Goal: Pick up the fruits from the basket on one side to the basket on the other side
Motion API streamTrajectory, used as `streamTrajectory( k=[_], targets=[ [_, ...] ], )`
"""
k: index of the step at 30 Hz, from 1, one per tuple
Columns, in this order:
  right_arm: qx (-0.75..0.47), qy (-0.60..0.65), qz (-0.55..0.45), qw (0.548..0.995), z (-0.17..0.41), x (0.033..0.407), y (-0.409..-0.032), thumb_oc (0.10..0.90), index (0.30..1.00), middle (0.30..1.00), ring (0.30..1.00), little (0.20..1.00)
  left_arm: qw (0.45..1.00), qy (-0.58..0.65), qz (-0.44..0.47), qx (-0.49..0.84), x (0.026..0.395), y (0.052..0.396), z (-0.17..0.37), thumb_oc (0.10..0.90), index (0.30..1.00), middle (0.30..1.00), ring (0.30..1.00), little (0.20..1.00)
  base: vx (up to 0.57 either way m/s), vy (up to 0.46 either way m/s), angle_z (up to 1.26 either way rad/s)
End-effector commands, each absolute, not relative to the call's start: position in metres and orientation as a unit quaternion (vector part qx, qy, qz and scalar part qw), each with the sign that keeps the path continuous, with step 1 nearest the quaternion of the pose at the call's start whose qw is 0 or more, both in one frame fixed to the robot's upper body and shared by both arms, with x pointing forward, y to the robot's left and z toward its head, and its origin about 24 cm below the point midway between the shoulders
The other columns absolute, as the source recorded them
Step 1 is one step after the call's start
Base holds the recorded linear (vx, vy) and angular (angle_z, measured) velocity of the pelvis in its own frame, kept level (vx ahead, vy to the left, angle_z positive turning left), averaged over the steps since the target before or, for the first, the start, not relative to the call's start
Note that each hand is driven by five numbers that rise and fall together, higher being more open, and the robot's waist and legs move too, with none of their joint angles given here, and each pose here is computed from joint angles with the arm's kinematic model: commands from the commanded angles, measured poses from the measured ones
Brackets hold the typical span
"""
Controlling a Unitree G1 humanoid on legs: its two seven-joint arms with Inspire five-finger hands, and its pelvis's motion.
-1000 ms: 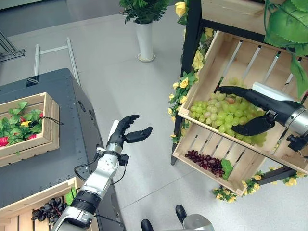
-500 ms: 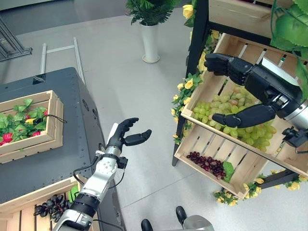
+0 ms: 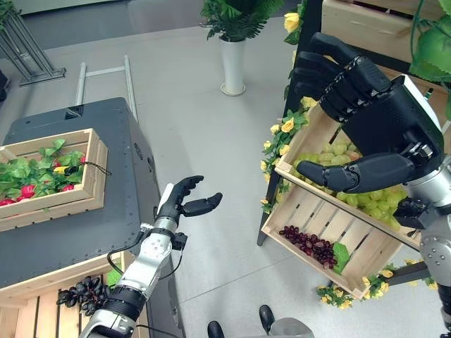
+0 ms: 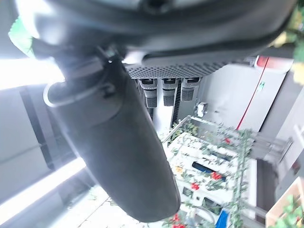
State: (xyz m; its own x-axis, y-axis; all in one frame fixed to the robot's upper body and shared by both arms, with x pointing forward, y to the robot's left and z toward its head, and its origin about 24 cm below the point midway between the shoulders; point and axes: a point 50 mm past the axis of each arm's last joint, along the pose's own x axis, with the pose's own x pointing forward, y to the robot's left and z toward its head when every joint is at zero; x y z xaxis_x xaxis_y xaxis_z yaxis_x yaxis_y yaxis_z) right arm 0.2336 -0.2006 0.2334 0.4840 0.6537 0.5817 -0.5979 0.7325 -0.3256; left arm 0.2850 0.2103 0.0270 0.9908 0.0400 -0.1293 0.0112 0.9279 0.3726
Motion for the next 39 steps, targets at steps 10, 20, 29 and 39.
streamTrajectory(
  k=[10,20,29,39],
  targets=[
    [0.109,-0.360,0.376,0.847,0.225,0.245,-0.147,0.800,0.900,0.900,0.900,0.900,0.977,-0.099,0.077,0.173,0.297,0.210,0.087,0.800,0.900,0.900,0.900,0.900,0.01,-0.030,0.24],
    [0.139,-0.258,0.370,0.882,0.183,0.253,-0.113,0.800,0.900,0.900,0.900,0.900,0.949,-0.106,0.202,0.219,0.279,0.247,0.084,0.800,0.900,0.900,0.900,0.900,0.02,-0.015,0.20],
    [0.075,-0.132,0.344,0.926,0.124,0.252,-0.096,0.800,0.900,0.900,0.900,0.900,0.883,-0.122,0.330,0.310,0.256,0.297,0.090,0.800,0.900,0.900,0.900,0.900,0.05,0.002,0.18],
    [-0.018,0.011,0.291,0.956,0.047,0.246,-0.116,0.800,0.900,0.900,0.900,0.900,0.814,-0.094,0.393,0.417,0.237,0.342,0.092,0.800,0.900,0.900,0.900,0.900,-0.03,0.031,0.10]
  ],
)
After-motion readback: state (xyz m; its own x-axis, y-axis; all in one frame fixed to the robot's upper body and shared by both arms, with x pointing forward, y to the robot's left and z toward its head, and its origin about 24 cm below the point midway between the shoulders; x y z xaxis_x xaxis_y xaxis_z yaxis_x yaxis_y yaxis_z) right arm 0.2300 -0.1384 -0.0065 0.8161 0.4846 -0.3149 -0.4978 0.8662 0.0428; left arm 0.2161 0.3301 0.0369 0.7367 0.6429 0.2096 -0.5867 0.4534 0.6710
